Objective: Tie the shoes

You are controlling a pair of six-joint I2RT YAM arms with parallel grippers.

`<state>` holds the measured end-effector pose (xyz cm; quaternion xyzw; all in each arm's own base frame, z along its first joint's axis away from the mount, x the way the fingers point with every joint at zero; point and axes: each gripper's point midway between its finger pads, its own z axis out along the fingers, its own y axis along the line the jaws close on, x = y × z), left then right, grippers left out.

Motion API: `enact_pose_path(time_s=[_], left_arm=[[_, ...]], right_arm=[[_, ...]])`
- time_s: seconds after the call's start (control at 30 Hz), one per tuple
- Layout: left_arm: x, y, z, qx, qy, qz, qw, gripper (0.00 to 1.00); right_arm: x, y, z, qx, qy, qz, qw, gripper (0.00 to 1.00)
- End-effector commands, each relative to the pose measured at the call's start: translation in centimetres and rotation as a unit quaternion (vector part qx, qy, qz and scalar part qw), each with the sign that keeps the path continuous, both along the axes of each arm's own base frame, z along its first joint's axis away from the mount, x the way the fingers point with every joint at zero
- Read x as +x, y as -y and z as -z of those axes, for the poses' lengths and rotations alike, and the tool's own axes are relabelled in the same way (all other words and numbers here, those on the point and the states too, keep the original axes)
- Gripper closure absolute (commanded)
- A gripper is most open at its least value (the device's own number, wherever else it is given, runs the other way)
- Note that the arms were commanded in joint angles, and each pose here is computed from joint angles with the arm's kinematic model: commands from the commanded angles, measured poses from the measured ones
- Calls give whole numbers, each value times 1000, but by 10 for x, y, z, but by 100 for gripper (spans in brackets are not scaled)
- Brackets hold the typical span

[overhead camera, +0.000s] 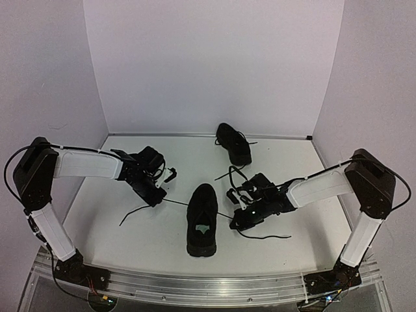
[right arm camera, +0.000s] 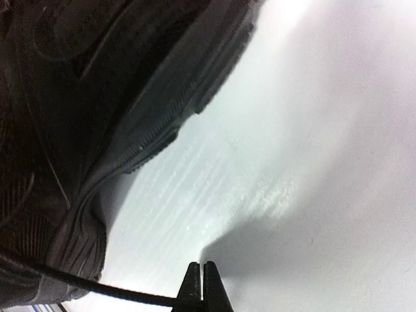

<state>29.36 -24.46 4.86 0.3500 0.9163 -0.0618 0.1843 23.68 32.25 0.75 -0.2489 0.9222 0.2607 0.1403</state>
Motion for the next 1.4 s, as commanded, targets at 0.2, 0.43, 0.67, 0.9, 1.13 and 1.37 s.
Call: enact_pose_path(time_s=[0.2,0.43,0.67,0.9,1.13,1.37], left_arm=[[-23,32,-42,-106,32,75,991,100],[-24,54,-48,-130,33,113,985,60],[-16,51,-91,-167,117,100,974,40],[11,17,-128,-141,223,6,965,1],[-5,51,-103,-137,143,120,973,0],[-29,79,-68,-185,148,252,938,4]], right_arm=[[-5,-5,-21,45,-13,-27,999,100],[-1,-26,-50,92,-1,-58,994,60],[1,-23,-88,109,34,-52,992,28],[16,-2,-136,100,122,-11,987,4],[50,27,-182,80,221,95,967,2],[57,39,-218,118,267,140,946,2]])
